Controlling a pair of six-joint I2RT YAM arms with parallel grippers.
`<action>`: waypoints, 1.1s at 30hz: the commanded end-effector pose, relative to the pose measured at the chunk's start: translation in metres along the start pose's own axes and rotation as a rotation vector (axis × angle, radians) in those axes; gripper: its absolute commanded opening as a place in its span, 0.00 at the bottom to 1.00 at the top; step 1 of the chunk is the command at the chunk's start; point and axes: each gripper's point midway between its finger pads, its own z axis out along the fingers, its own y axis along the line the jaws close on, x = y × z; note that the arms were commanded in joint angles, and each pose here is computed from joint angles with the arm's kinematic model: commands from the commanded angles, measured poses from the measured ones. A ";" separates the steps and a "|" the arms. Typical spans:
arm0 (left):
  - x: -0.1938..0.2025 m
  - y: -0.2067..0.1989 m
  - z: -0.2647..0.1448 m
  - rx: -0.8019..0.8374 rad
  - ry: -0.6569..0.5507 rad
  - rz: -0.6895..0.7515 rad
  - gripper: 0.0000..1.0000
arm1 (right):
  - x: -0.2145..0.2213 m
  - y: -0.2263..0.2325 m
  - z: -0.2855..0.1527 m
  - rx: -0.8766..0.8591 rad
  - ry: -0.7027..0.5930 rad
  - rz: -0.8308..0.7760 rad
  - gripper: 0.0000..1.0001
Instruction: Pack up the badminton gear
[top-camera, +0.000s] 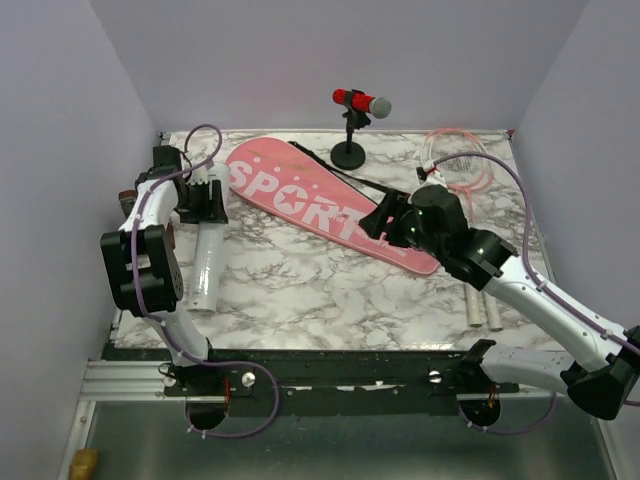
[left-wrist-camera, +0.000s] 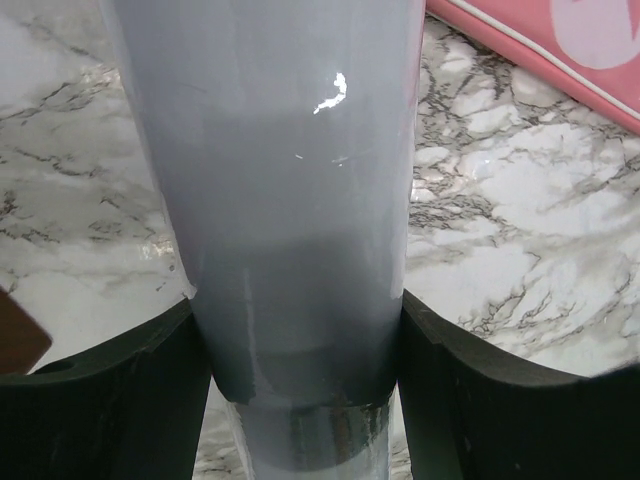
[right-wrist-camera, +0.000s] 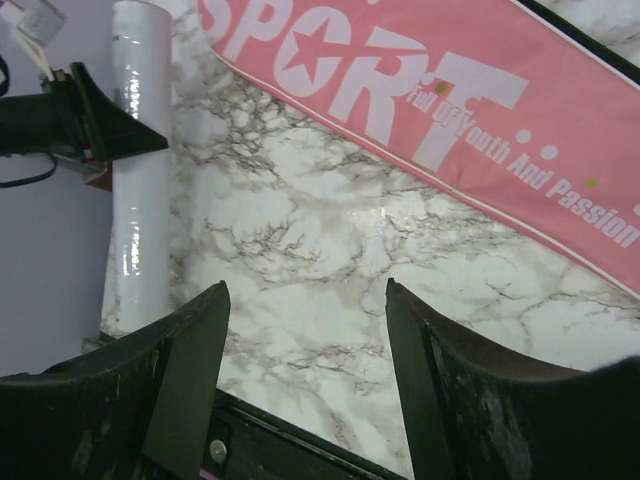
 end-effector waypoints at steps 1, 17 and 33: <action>-0.009 0.014 -0.002 -0.052 -0.016 -0.119 0.43 | -0.009 -0.014 0.009 0.090 -0.011 -0.046 0.73; 0.005 0.039 0.023 -0.124 0.053 -0.148 0.99 | 0.004 -0.126 0.133 0.402 0.096 -0.179 0.79; -0.018 -0.030 -0.064 0.043 -0.098 -0.088 0.99 | -0.013 -0.204 0.230 0.582 0.049 -0.382 0.81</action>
